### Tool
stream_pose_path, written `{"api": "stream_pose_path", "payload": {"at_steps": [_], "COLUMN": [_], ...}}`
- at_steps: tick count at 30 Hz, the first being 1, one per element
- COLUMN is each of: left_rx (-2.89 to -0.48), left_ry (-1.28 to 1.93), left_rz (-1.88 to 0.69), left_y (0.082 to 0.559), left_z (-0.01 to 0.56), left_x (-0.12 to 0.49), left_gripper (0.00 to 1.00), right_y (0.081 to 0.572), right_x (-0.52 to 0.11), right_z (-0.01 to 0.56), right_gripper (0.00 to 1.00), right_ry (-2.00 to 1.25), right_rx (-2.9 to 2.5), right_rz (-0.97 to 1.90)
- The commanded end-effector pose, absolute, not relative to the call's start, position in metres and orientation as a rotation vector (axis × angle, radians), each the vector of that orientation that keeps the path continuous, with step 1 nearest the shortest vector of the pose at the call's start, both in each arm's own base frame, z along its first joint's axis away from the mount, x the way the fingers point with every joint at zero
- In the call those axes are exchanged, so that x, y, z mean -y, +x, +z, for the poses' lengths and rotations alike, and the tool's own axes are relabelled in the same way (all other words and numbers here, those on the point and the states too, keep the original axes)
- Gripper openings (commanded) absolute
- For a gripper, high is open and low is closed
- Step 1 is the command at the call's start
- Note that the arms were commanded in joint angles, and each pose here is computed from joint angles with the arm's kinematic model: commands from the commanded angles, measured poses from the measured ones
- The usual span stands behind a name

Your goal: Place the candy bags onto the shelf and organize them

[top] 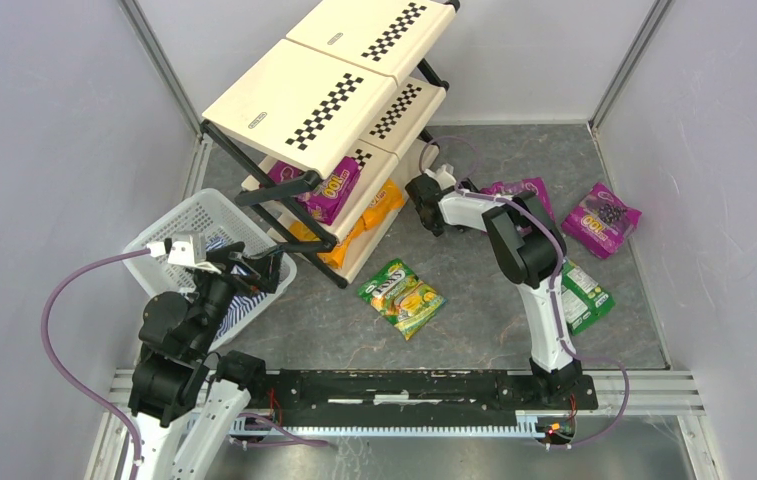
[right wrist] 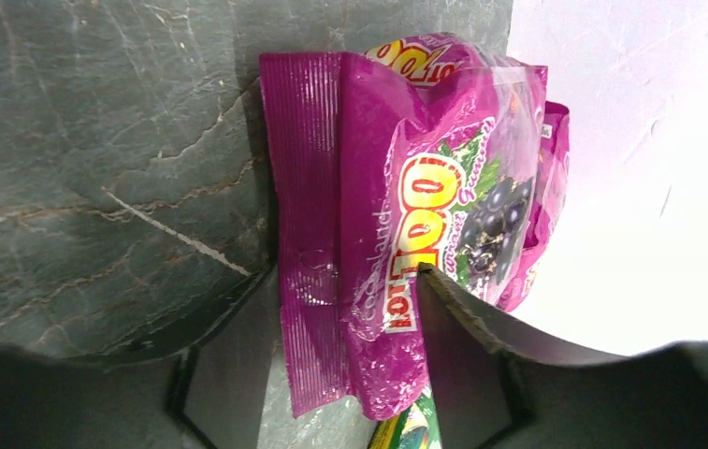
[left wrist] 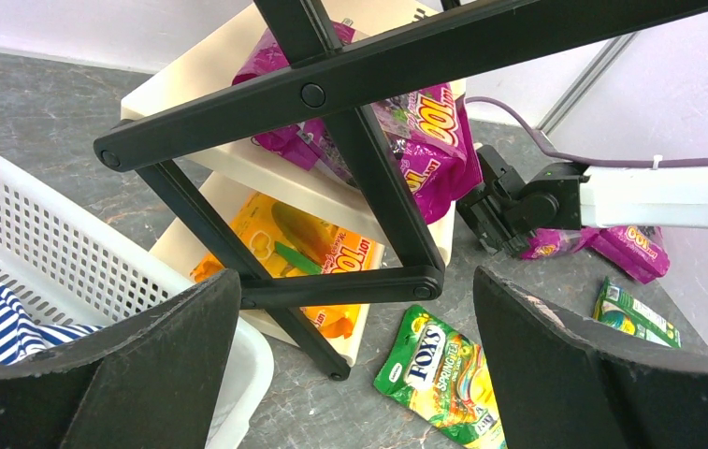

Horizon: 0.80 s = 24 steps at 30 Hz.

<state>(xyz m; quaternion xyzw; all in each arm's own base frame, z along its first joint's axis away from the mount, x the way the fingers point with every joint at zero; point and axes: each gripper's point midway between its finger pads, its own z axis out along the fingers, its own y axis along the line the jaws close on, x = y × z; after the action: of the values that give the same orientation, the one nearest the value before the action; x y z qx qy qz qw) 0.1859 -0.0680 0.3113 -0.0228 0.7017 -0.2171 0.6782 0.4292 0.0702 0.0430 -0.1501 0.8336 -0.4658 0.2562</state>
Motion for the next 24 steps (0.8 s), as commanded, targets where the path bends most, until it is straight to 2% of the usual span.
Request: {"api": "stream_pose_path", "payload": {"at_steps": [1, 4, 8, 13, 21, 24], "left_rx": [-1.538, -1.538, -1.542, -1.545, -1.547, -1.548], "left_ry": [-0.016, -0.015, -0.016, -0.015, -0.023, -0.023], "left_rz": [-0.435, -0.435, -0.433, -0.434, -0.427, -0.429], "left_y": [0.190, 0.190, 0.191, 0.191, 0.191, 0.191], "left_z": [0.318, 0.318, 0.318, 0.317, 0.316, 0.316], "left_x": [0.064, 0.064, 0.064, 0.064, 0.063, 0.063], "left_gripper": [1.00, 1.00, 1.00, 1.00, 1.00, 1.00], "right_y": [0.437, 0.439, 0.442, 0.445, 0.436, 0.437], "right_x": [-0.071, -0.071, -0.072, -0.082, -0.104, -0.119], "right_z": [0.047, 0.045, 0.049, 0.059, 0.049, 0.038], "right_gripper": [0.59, 0.53, 0.40, 0.27, 0.22, 0.38], "right_ry": [-0.316, -0.310, -0.281, -0.255, -0.308, -0.377], "right_rx": [-2.198, -2.184, -2.162, -2.184, -2.251, -2.307], "right_rz": [-1.289, -1.283, -1.270, -1.121, -0.798, -0.694]}}
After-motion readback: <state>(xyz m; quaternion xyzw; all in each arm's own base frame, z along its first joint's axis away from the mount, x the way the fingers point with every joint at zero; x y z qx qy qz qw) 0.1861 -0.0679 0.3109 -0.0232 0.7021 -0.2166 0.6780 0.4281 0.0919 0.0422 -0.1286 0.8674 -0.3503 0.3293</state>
